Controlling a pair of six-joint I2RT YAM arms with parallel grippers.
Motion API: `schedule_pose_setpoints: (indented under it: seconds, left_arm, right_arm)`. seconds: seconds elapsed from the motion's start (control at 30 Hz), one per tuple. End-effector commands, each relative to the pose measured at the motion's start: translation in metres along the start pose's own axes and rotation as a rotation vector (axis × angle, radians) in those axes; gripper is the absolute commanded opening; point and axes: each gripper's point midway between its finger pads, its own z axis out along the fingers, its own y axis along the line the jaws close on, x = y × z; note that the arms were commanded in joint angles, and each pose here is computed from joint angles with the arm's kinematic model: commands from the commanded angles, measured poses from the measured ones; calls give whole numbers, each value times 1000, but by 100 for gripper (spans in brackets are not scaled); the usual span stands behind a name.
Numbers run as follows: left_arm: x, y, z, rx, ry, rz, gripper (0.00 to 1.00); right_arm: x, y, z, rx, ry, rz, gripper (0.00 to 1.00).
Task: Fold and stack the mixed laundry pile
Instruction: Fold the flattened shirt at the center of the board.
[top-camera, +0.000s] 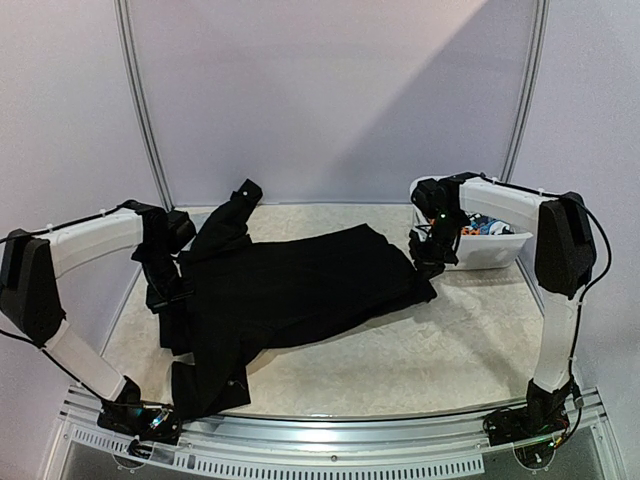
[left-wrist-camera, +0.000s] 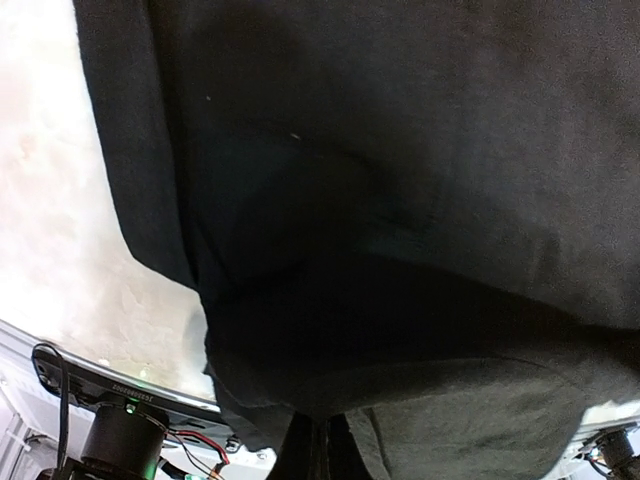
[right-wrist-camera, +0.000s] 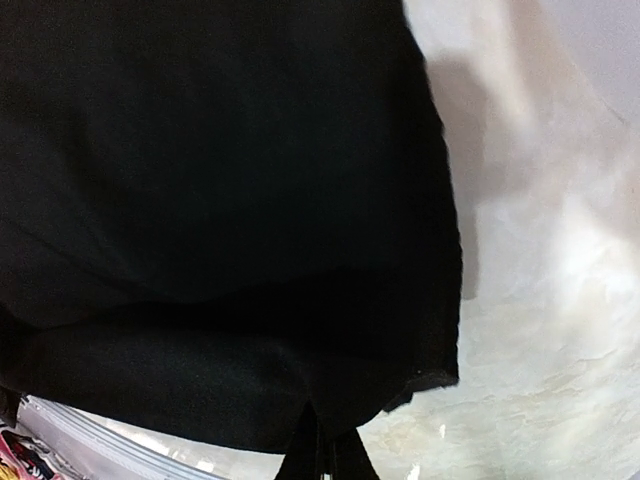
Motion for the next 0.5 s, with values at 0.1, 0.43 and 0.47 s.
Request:
schedule_pose_setpoints:
  seconds: [0.1,0.43,0.47]
  left_arm:
    - [-16,1,3,-12,18,6,0]
    - [-21,-5,23,-13,86,16,0]
    - [-22,-6,24,-10,91,16,0]
  right_arm:
    - [5,-18,2,39,95,41,1]
    - [-10,-6,4,3,110,70,22]
    - [-12,-5,4,-2,110,72,26]
